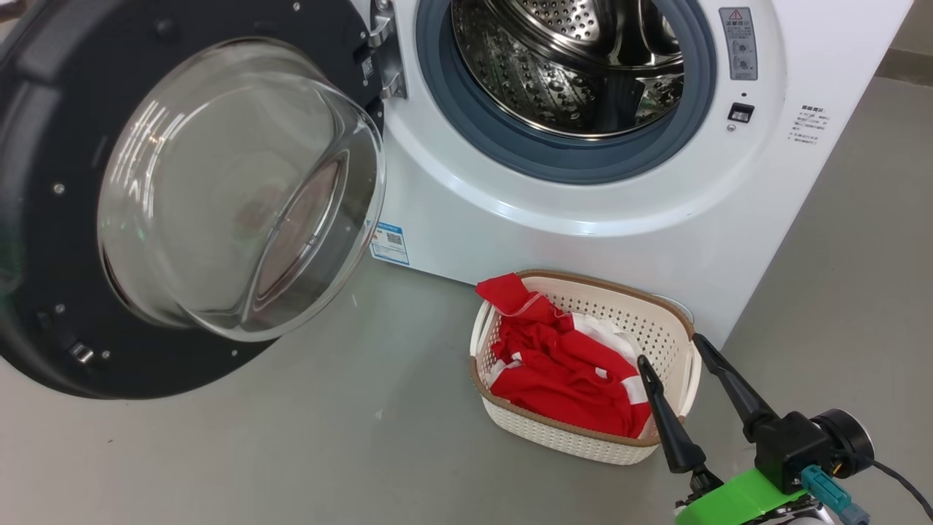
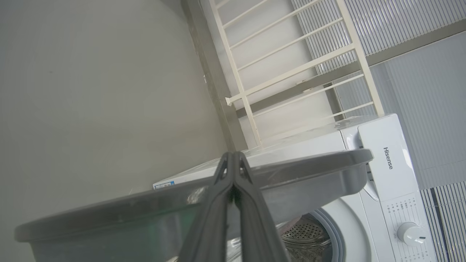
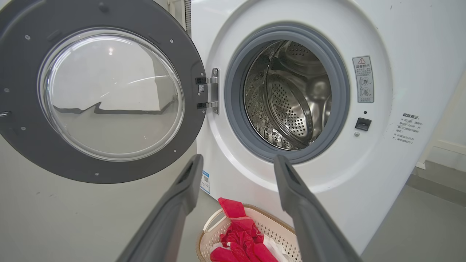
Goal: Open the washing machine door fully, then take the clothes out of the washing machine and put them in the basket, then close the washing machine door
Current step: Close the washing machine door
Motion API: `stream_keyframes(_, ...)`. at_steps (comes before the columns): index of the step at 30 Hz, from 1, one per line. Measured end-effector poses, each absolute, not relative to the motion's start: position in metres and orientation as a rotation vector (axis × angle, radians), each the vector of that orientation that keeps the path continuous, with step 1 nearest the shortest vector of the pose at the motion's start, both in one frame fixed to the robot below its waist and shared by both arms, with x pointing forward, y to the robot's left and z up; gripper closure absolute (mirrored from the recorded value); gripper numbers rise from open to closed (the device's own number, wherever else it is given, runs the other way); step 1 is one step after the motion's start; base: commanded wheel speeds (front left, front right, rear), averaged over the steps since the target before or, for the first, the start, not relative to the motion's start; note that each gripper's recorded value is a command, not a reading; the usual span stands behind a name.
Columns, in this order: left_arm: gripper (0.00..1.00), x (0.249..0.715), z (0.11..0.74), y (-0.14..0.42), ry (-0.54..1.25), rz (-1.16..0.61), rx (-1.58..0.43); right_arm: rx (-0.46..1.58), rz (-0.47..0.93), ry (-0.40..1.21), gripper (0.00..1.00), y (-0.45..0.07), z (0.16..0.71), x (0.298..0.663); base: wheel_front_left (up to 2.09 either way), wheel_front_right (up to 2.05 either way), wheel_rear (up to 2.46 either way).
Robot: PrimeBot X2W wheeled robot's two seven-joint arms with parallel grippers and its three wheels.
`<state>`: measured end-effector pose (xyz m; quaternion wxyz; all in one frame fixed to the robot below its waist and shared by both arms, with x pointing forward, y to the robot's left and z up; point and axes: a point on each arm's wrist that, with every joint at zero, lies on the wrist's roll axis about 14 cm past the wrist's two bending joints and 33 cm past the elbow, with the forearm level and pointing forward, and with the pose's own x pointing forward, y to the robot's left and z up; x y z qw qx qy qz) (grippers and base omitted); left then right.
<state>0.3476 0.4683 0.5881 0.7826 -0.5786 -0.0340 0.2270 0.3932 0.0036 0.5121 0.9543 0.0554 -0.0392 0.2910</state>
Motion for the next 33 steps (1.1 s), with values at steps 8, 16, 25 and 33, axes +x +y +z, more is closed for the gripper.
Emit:
stream_keyframes(8, 1.0, 0.347, 0.588, 0.459, -0.018, 0.413, -1.274, 0.112, 0.6, -0.083, 0.0, 0.007, 0.514, 0.393, 0.0, 0.0, 0.0)
stream_keyframes(16, 1.0, 0.35, 0.59, 0.447, -0.003, 0.346, -1.313, 0.112, 0.612, -0.084, 0.0, 0.011, 0.514, 0.392, 0.0, 0.0, 0.0)
stream_keyframes(25, 1.0, 0.357, 0.593, 0.421, -0.008, 0.232, -1.35, 0.122, 0.622, -0.087, 0.0, 0.015, 0.516, 0.392, 0.0, 0.0, 0.0)
stream_keyframes(33, 1.0, 0.355, 0.593, 0.404, -0.023, 0.166, -1.357, 0.129, 0.627, -0.091, 0.0, 0.016, 0.519, 0.391, 0.0, 0.0, 0.0)
